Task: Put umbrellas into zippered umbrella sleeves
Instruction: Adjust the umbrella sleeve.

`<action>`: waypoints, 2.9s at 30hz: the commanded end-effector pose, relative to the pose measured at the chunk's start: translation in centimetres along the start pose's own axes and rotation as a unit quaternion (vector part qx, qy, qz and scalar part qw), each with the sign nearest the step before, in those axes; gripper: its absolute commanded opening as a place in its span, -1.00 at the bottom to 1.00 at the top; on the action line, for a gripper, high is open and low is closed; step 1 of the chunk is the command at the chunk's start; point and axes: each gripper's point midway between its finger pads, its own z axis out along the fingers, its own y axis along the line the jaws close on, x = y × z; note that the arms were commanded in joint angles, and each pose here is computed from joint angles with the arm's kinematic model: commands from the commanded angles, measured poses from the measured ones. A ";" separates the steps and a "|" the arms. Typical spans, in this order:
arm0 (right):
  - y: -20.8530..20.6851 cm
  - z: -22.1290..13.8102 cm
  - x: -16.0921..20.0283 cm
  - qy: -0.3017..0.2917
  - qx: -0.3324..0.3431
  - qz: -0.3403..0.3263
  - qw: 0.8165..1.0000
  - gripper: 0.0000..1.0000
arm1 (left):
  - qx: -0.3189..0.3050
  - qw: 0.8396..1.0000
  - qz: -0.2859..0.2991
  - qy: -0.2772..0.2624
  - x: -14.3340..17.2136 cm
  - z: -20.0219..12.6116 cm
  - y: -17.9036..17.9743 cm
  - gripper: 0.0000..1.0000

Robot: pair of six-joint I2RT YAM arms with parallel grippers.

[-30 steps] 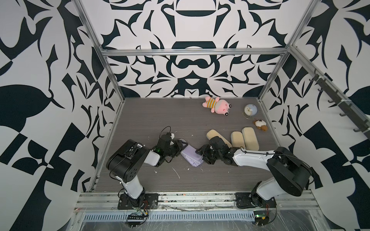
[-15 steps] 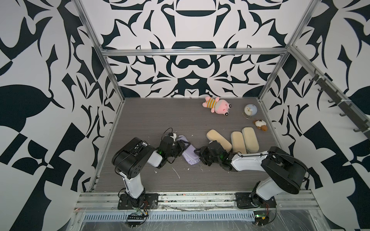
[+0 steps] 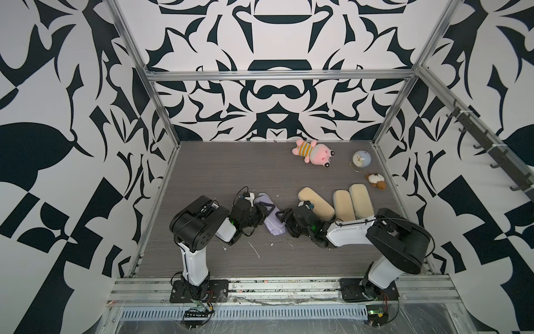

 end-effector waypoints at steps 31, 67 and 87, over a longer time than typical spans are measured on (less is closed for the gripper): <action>8.8 -11.5 -1.6 0.238 -0.135 -0.219 0.937 0.40 | 0.176 0.954 0.171 0.173 2.2 -6.2 -13.1 -0.52; 15.2 -10.5 6.8 0.280 -0.270 -0.302 0.870 -0.01 | 0.167 0.978 0.109 0.058 0.3 -8.4 -16.6 0.48; 16.4 -9.0 9.3 0.260 -0.283 -0.320 0.866 0.32 | 0.175 0.974 0.140 0.045 -0.2 -8.2 -15.6 -0.47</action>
